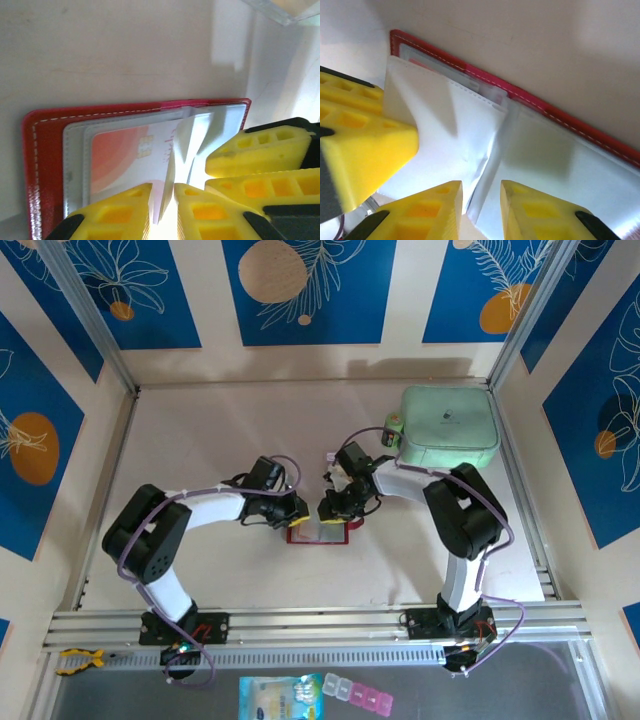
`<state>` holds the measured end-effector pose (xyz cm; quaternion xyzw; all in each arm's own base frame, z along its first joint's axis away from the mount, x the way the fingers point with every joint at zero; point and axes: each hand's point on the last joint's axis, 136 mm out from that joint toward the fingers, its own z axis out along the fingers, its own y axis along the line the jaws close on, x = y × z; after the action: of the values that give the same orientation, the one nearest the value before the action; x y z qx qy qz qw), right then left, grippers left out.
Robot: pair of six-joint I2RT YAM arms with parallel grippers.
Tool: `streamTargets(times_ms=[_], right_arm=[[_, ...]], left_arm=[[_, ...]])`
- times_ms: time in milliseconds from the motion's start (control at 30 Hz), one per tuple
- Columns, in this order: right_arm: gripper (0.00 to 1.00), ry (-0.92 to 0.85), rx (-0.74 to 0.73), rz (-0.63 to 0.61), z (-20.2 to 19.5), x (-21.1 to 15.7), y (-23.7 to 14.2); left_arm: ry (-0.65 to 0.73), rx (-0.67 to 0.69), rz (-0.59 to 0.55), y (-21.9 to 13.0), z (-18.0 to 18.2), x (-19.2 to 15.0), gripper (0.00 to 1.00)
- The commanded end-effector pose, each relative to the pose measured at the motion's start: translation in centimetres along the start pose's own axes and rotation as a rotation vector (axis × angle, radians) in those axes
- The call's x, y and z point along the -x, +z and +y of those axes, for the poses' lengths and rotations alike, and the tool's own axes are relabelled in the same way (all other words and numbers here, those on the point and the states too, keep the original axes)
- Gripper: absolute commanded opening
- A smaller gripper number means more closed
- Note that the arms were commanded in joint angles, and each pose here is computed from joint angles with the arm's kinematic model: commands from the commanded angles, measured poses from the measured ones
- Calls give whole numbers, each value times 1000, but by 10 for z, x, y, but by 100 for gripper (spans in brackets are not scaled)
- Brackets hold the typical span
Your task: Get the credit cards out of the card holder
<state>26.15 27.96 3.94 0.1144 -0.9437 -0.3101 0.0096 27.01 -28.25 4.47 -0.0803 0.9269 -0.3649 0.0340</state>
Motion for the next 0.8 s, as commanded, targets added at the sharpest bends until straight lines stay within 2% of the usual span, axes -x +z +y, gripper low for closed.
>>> streamTargets(times_ms=[0, 333, 500, 767], right_arm=[[27, 6, 9, -71, 2, 7, -22], [28, 76, 27, -146, -20, 11, -52], [28, 92, 29, -148, -26, 9, -56], [28, 97, 33, -156, -29, 6, -60]], left_arm=[[36, -38, -3, -11, -25, 0, 19], [87, -64, 30, -9, -50, -5, 18], [106, -70, 60, -1, -59, -10, 14], [124, -85, 98, 12, -71, -15, 14]])
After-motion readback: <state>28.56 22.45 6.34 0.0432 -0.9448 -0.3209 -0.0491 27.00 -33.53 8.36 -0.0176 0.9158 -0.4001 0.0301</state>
